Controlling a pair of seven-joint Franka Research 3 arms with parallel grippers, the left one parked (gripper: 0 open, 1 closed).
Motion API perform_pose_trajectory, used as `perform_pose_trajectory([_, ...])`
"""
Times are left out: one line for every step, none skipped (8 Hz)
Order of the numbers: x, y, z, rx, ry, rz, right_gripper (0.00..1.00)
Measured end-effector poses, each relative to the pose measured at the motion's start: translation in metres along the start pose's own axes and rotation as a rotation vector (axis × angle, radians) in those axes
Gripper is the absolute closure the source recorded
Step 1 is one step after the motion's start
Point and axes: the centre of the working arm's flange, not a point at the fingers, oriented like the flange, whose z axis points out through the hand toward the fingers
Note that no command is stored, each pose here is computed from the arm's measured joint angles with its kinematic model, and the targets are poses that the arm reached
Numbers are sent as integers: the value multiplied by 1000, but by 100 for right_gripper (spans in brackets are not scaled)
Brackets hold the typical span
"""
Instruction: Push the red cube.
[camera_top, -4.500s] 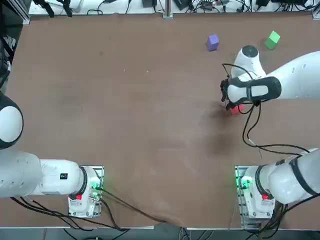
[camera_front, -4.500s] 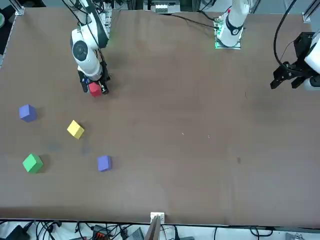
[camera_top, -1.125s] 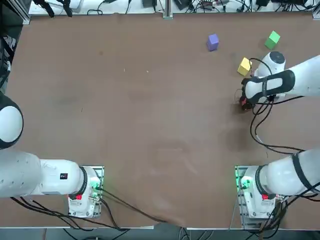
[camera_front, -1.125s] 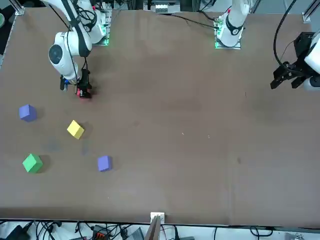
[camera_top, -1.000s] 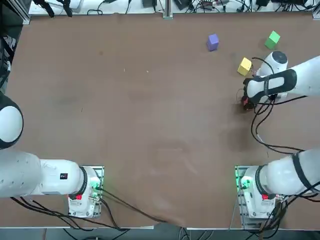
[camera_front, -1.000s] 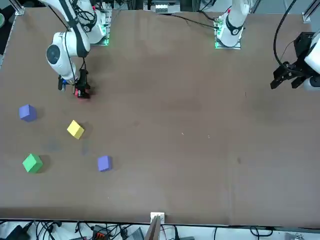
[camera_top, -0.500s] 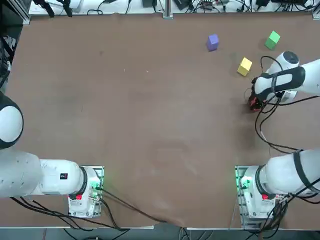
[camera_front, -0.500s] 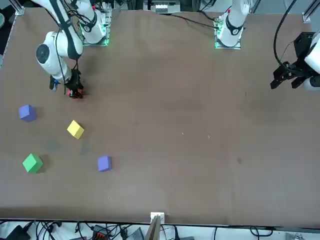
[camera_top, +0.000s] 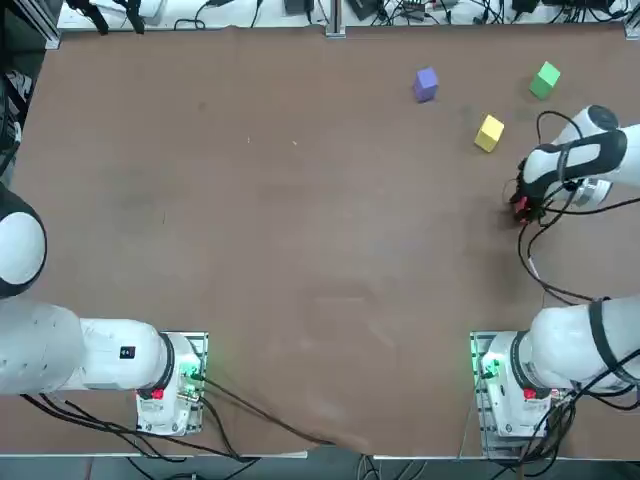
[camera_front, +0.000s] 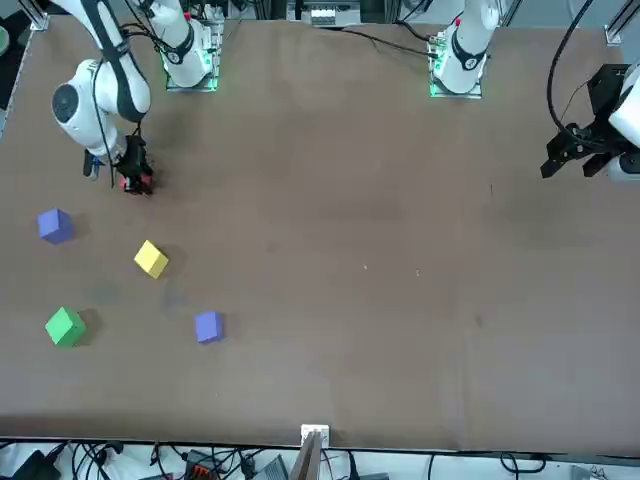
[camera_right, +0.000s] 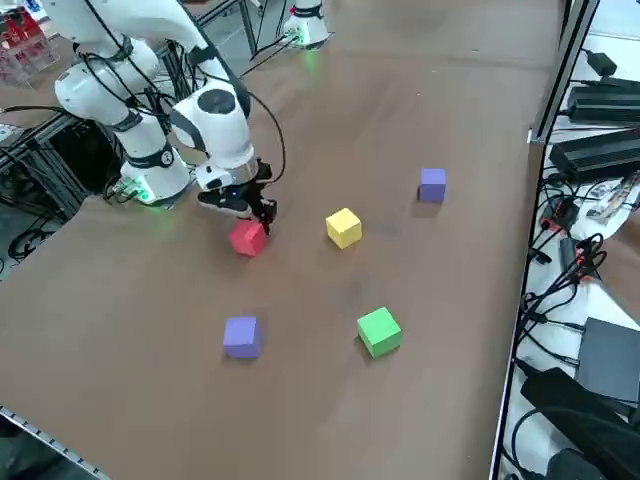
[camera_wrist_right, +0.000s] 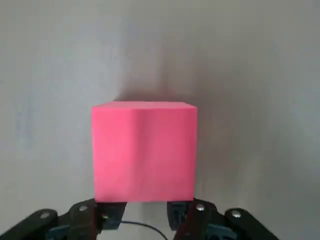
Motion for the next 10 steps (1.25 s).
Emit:
perform_pose_trajectory([12, 3, 0, 1, -1, -7, 51])
perform_pose_trajectory([24, 7, 0, 2, -2, -13, 51])
perform_pose_trajectory([36, 12, 1, 2, -3, -17, 51])
perform_pose_trajectory([47, 16, 1, 2, -5, -20, 51])
perform_pose_trajectory([59, 21, 0, 5, -5, -20, 51])
perform_pose_trajectory([72, 26, 0, 8, -5, -22, 51])
perform_pose_trajectory([85, 31, 0, 9, -5, -28, 51])
perform_pose_trajectory([98, 35, 1, 10, -5, -36, 51])
perform_pose_trajectory([110, 38, 2, 12, -5, -44, 51])
perform_pose_trajectory([121, 40, 3, 14, -4, -45, 51])
